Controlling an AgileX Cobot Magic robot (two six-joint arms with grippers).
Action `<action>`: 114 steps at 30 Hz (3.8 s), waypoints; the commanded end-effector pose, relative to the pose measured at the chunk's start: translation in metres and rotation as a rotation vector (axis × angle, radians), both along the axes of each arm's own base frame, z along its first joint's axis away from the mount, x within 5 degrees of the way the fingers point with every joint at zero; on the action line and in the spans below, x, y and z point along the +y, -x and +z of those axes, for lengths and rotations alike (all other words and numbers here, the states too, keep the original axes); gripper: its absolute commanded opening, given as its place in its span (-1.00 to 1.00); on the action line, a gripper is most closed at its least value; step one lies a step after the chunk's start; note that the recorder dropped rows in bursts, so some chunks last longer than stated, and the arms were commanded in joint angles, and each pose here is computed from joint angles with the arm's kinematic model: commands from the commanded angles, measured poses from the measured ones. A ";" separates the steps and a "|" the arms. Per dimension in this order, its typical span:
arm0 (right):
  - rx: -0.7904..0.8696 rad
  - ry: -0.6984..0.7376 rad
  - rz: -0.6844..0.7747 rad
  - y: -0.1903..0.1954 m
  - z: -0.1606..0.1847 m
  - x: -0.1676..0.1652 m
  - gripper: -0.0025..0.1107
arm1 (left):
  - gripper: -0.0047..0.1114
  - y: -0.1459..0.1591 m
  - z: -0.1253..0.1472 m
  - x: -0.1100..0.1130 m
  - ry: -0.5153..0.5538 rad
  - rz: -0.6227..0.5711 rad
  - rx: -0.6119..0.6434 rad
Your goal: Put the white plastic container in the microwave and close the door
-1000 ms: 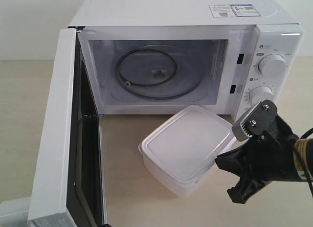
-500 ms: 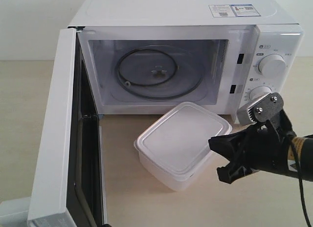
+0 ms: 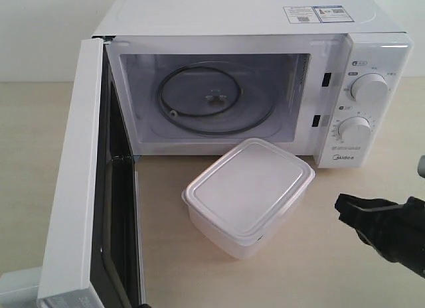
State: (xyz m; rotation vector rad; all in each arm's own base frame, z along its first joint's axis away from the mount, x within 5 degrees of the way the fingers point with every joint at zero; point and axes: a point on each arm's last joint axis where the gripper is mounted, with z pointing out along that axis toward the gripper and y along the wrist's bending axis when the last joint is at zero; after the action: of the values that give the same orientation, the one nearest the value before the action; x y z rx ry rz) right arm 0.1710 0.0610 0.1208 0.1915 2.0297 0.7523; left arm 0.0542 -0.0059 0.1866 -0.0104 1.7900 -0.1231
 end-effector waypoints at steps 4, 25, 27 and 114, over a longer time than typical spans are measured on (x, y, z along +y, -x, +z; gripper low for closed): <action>0.122 -0.254 0.019 -0.009 0.007 0.013 -0.96 | -0.84 0.000 -0.001 0.000 -0.004 0.003 -0.001; 0.290 -0.356 -0.010 -0.015 0.004 0.018 -0.90 | -0.84 0.000 -0.001 0.000 -0.004 0.003 -0.001; 0.288 -0.365 0.005 -0.018 0.006 0.020 -0.80 | -0.84 0.000 -0.001 0.000 -0.004 0.003 -0.001; 0.475 -0.387 -0.131 -0.041 -0.018 0.068 -0.34 | -0.84 0.000 -0.001 0.000 -0.004 0.003 -0.001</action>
State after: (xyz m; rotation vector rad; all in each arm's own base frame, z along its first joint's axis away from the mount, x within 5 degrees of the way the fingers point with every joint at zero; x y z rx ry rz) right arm 0.2114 0.1244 0.1092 0.8111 2.2572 1.0537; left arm 0.0542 -0.0059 0.1866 -0.0104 1.7900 -0.1231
